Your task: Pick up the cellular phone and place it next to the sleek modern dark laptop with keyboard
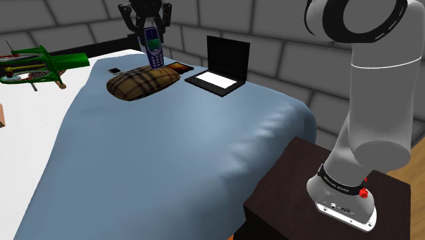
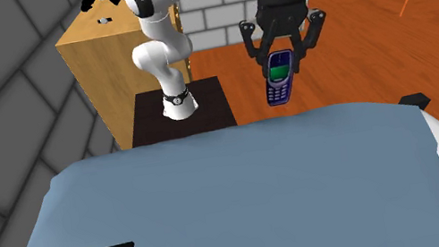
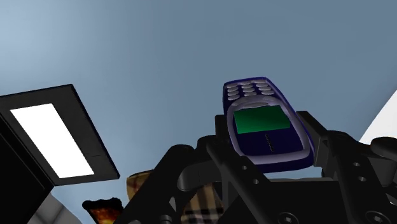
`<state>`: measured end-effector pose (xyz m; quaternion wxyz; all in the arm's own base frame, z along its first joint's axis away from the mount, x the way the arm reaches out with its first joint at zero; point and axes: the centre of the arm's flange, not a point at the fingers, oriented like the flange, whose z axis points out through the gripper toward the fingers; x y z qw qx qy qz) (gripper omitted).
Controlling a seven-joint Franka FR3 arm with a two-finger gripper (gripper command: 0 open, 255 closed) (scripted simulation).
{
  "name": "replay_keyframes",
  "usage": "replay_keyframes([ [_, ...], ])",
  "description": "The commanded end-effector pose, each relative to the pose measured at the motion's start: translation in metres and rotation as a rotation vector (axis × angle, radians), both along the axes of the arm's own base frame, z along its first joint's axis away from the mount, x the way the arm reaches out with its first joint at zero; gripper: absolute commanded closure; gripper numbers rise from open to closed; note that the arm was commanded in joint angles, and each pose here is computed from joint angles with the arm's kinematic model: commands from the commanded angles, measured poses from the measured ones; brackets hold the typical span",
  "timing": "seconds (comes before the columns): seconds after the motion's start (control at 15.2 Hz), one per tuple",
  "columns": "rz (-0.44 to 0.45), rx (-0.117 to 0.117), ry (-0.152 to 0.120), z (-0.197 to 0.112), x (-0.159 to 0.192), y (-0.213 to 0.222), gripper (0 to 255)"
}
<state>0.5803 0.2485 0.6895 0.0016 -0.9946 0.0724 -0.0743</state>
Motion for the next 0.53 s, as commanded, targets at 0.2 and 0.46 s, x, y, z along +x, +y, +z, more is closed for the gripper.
replay_keyframes([
  [0.2, 0.0, 0.0, 0.0, 0.001, 0.0, -0.065, 255],
  [0.46, 0.0, 0.0, 0.0, 0.001, 0.001, -0.118, 255],
])
